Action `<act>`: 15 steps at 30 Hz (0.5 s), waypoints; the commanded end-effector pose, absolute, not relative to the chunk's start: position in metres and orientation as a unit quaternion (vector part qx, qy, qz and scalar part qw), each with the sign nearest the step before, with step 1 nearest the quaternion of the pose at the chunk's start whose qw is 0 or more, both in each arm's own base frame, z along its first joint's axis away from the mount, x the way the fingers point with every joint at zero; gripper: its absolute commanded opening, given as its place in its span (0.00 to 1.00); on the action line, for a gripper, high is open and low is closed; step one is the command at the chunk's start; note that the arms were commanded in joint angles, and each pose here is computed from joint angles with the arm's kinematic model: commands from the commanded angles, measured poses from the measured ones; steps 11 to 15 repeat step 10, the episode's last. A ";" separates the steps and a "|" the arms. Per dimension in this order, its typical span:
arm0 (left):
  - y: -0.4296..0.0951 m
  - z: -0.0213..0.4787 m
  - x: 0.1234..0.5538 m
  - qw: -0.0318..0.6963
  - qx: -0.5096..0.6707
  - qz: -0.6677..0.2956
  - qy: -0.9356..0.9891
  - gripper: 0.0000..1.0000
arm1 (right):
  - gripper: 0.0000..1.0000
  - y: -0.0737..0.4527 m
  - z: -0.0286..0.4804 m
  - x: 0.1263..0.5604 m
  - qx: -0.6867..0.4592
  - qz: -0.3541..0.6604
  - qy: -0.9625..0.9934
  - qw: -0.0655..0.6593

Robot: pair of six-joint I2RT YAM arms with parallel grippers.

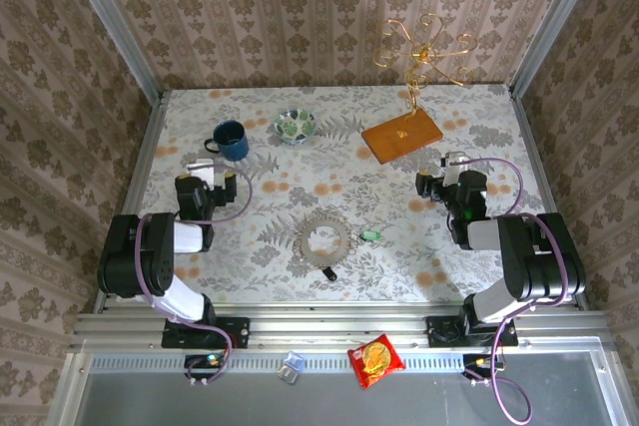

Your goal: Put the keys on the keyring

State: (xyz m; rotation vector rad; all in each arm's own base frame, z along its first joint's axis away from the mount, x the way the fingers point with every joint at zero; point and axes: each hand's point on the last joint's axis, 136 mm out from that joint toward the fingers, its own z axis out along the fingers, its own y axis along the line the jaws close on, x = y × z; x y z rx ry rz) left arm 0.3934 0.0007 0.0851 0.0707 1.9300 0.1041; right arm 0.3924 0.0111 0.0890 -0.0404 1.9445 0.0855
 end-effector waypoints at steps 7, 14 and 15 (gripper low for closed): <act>-0.005 0.095 0.402 0.577 0.047 0.036 0.815 1.00 | 0.85 0.005 0.097 0.400 -0.003 0.031 0.820 0.571; -0.004 0.096 0.401 0.579 0.046 0.034 0.813 1.00 | 1.00 0.006 0.098 0.400 -0.003 0.031 0.820 0.572; -0.004 0.096 0.401 0.579 0.046 0.034 0.813 1.00 | 1.00 0.006 0.098 0.400 -0.003 0.031 0.820 0.572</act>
